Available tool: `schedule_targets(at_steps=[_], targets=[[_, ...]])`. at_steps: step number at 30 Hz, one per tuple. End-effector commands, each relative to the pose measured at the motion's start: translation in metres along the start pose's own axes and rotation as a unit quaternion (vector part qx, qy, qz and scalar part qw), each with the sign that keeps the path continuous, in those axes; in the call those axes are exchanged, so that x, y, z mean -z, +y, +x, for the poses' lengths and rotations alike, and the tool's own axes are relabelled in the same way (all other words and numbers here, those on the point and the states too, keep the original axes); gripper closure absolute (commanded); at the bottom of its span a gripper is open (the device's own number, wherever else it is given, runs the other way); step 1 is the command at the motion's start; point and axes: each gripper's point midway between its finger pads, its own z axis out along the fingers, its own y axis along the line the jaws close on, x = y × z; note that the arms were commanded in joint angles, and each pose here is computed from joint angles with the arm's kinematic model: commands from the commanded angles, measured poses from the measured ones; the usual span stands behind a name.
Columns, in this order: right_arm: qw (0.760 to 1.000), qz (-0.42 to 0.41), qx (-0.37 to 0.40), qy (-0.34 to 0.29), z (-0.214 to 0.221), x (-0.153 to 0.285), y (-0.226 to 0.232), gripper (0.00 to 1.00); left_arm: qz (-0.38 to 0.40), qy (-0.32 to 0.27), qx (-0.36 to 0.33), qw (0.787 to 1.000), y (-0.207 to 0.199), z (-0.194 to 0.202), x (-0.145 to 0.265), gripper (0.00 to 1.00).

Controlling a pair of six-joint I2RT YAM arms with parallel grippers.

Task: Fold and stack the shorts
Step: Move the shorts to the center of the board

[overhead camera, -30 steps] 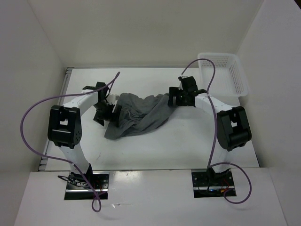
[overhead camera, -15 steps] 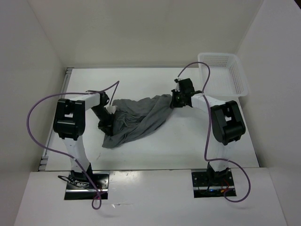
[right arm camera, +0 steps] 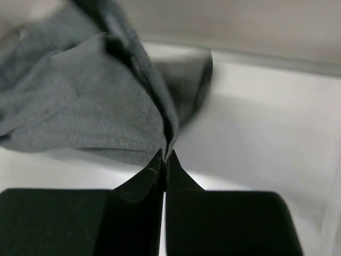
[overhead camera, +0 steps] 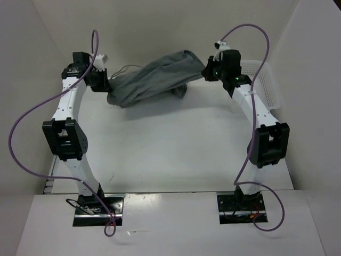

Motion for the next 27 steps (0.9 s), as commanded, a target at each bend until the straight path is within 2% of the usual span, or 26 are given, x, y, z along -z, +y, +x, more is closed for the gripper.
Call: schedule_targets(at_steps=[1,2,4,5,8,10,12,13,14,15,16,17,18,20,21,22,23,27], targets=[[0.997,-0.014,0.009,0.077,0.059,0.031,0.003,1.00,0.016,0.094,0.027,0.995,-0.004,0.058,-0.025,1.00],[0.993,-0.031,-0.007,0.114,0.092,0.038,0.006,1.00,0.012,0.107,0.032,0.994,-0.001,0.066,-0.030,1.00],[0.989,-0.055,-0.016,0.139,0.110,0.058,0.017,1.00,0.013,0.116,0.035,0.993,0.000,0.073,-0.034,1.00],[0.983,-0.072,-0.028,0.168,0.135,0.067,0.021,1.00,0.013,0.120,0.037,0.992,0.001,0.076,-0.035,1.00],[0.971,-0.086,-0.045,0.221,0.175,0.089,0.026,1.00,0.020,0.130,0.042,0.990,-0.004,0.085,-0.030,1.00],[0.961,-0.087,-0.063,0.255,0.203,0.103,0.027,1.00,0.018,0.161,0.047,0.986,-0.010,0.104,-0.026,0.96],[0.952,-0.092,-0.079,0.281,0.223,0.113,0.029,1.00,0.007,0.215,0.059,0.975,-0.010,0.137,-0.023,0.86],[0.945,-0.093,-0.088,0.300,0.239,0.122,0.029,1.00,0.003,0.229,0.063,0.971,-0.010,0.147,-0.020,0.68],[0.939,-0.094,-0.096,0.315,0.248,0.130,0.031,1.00,0.004,0.244,0.068,0.967,-0.010,0.160,-0.021,0.58],[0.936,-0.096,-0.100,0.324,0.254,0.136,0.032,0.96,-0.001,0.262,0.073,0.962,-0.010,0.173,-0.016,0.52],[0.931,-0.092,-0.110,0.337,0.266,0.140,0.031,0.87,-0.001,0.268,0.075,0.960,-0.012,0.181,-0.010,0.47],[0.934,-0.080,-0.110,0.331,0.263,0.141,0.029,0.73,-0.004,0.290,0.081,0.954,-0.012,0.203,-0.009,0.37],[0.937,-0.069,-0.104,0.326,0.259,0.138,0.025,0.36,-0.012,0.285,0.085,0.955,-0.006,0.208,-0.008,0.32],[0.936,-0.071,-0.099,0.330,0.254,0.141,0.026,0.24,-0.022,0.269,0.090,0.959,0.002,0.213,-0.002,0.20],[0.936,-0.071,-0.098,0.329,0.253,0.138,0.026,0.15,-0.023,0.263,0.088,0.961,0.002,0.212,-0.001,0.14],[0.938,-0.072,-0.096,0.324,0.245,0.137,0.027,0.13,-0.026,0.244,0.086,0.966,0.004,0.204,0.004,0.13],[0.940,-0.073,-0.095,0.319,0.241,0.136,0.028,0.11,-0.022,0.241,0.086,0.967,0.002,0.205,0.004,0.07],[0.951,-0.016,-0.093,0.295,0.232,0.123,0.009,0.10,0.006,0.252,0.098,0.963,-0.010,0.213,0.008,0.06]])
